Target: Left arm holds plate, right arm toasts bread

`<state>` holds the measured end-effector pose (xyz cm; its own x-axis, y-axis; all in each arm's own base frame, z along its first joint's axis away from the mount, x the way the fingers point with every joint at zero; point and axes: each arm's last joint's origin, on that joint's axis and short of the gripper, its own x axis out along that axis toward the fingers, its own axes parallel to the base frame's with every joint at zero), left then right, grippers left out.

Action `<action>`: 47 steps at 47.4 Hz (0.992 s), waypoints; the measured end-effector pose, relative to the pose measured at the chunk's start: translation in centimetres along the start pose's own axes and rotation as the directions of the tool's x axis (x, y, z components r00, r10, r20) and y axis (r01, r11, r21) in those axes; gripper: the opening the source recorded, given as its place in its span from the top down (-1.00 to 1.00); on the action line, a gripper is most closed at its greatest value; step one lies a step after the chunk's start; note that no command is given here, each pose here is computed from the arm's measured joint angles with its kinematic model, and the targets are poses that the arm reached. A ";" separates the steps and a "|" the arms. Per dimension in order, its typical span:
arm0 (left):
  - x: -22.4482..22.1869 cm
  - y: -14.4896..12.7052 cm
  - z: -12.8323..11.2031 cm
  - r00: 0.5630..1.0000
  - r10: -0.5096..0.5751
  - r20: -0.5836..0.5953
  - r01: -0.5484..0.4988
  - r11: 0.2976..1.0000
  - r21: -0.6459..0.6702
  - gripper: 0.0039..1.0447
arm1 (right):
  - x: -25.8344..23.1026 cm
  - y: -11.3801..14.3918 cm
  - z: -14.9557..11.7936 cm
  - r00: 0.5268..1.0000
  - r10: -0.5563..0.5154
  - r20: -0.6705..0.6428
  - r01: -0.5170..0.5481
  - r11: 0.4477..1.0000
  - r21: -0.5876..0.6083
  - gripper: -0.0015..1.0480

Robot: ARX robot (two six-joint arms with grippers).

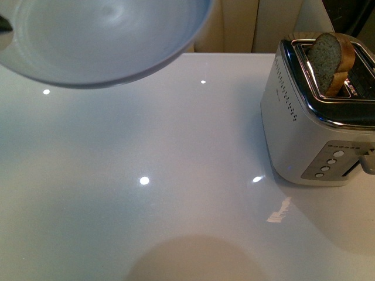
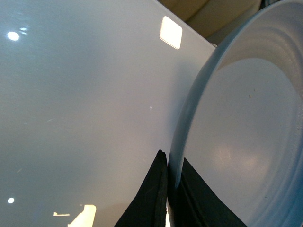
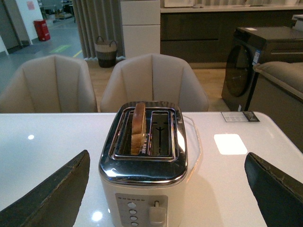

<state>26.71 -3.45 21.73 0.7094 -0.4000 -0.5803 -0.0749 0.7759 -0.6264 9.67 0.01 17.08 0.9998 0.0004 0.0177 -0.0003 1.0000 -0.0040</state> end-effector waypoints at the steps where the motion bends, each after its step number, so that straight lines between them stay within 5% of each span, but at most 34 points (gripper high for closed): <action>1: 0.2 0.7 0.4 1.000 0.016 0.005 -0.016 1.000 -0.004 0.95 | 0.0 0.0 0.0 1.000 0.000 0.000 0.000 1.000 0.000 -0.83; 12: 4.4 9.9 3.2 0.983 0.183 0.023 -0.181 0.981 -0.073 0.95 | 0.0 0.0 0.0 1.000 0.000 0.000 0.000 1.000 0.000 -0.83; 21: 7.3 15.8 2.2 0.964 0.263 -0.041 -0.266 0.955 -0.132 0.95 | 0.0 0.0 0.0 1.000 0.000 0.000 0.000 1.000 0.000 -0.83; 47: 12.2 22.9 -0.1 0.939 0.331 -0.097 -0.343 0.924 -0.167 0.95 | 0.0 0.0 0.0 1.000 0.000 0.000 0.000 1.000 0.000 -0.83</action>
<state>33.56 9.36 0.31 0.5733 -0.1658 -0.8024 -0.4295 0.7732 -0.4666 9.66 0.01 17.08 0.9998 0.0004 0.0181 -0.0003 1.0000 -0.0036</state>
